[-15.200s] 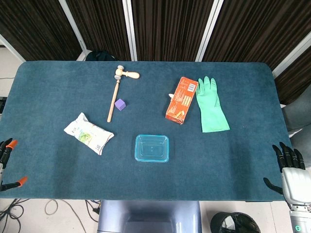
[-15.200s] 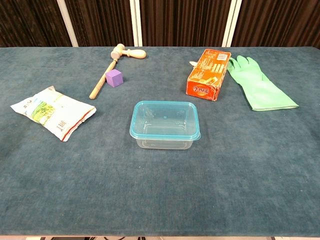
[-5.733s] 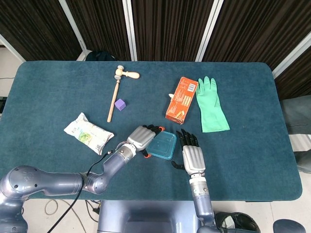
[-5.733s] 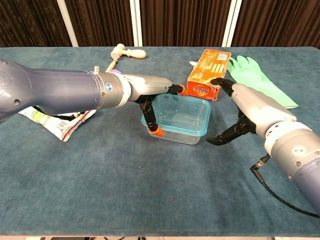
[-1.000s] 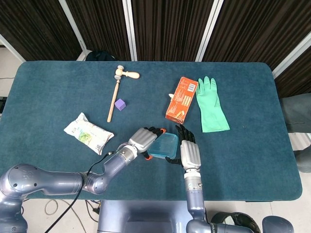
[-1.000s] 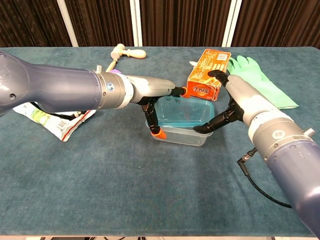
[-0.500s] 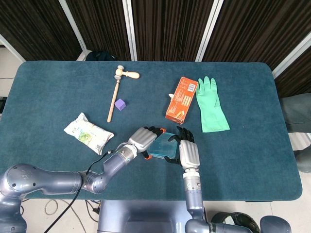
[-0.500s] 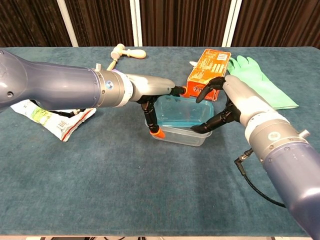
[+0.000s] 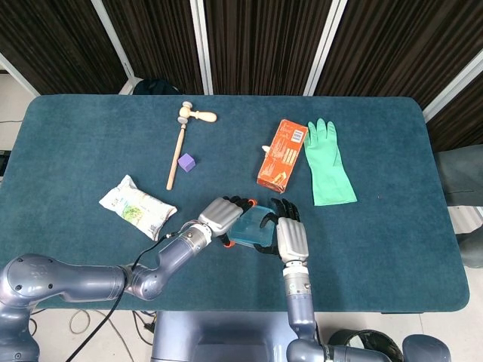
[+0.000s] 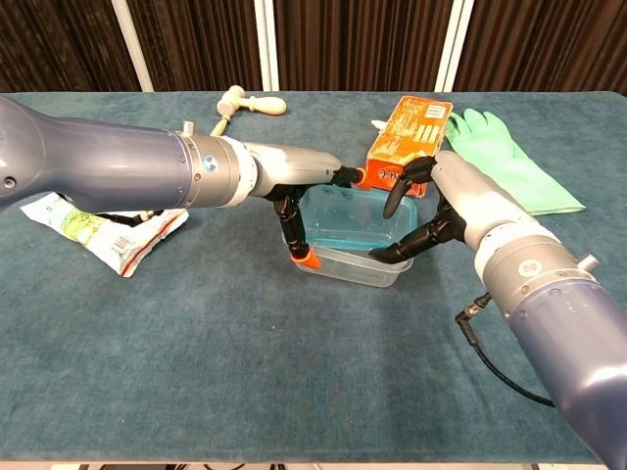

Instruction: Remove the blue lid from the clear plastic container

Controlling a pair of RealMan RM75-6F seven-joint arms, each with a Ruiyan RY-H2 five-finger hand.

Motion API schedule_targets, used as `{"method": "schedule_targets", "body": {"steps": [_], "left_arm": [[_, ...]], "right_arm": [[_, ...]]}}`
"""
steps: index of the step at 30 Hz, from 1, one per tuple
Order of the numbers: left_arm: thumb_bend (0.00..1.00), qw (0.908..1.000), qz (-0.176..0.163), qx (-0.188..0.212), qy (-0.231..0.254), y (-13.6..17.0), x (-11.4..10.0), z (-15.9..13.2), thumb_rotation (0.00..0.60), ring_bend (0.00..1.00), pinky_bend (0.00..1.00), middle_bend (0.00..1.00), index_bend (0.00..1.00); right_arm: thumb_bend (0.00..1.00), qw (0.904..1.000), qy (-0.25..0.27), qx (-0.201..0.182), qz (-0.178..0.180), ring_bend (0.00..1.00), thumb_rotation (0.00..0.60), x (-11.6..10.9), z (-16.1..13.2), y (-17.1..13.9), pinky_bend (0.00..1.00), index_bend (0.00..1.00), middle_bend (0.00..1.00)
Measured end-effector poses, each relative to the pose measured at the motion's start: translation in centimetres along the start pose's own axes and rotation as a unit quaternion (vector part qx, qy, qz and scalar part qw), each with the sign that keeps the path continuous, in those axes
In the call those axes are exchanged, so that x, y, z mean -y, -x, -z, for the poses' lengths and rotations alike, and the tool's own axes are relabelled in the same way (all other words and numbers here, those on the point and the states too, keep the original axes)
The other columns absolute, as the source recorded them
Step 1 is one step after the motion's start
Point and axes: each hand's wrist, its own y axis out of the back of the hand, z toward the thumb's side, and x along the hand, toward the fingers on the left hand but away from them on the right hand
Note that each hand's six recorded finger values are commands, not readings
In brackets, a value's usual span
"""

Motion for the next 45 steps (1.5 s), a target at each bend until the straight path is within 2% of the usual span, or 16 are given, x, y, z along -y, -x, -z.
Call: {"method": "schedule_targets", "body": {"steps": [4,14,18,28,45], "left_arm": [[0.3,1.0,0.0,0.003,-0.007,0.1,0.0,-0.1,0.6,0.16,0.35,0.24,0.1],[0.3,0.9996,-0.003,0.006,-0.026,0.2,0.0,0.0,0.6,0.16,0.35,0.24,0.1],[0.29,0.9996,-0.005,0.006,-0.028,0.2,0.0,0.0,0.6,0.14,0.32,0.22,0.1],[0.26,0.9996,-0.014,0.003,-0.024,0.4,-0.6,0.3,0.6,0.09,0.27,0.16,0.09],[0.22,0.9995,-0.031,-0.003,-0.005,0.8,-2.0,0.9,0.6,0.09,0.27,0.16,0.07]], "right_arm": [[0.74,1.0,-0.001,0.002,0.0,0.0,0.6,0.0,0.1,0.0,0.0,0.55,0.16],[0.74,0.9999,0.004,-0.004,0.013,0.0,0.6,-1.0,-0.5,0.5,0.0,0.55,0.16],[0.74,0.9997,0.008,-0.008,0.019,0.0,0.6,-1.5,-1.0,0.7,0.0,0.55,0.16],[0.74,0.9997,0.006,-0.004,0.021,0.0,0.6,-1.7,-0.6,0.7,0.0,0.55,0.16],[0.75,0.9998,0.004,-0.001,0.021,0.0,0.6,-2.0,-0.2,0.6,0.0,0.55,0.16]]}}
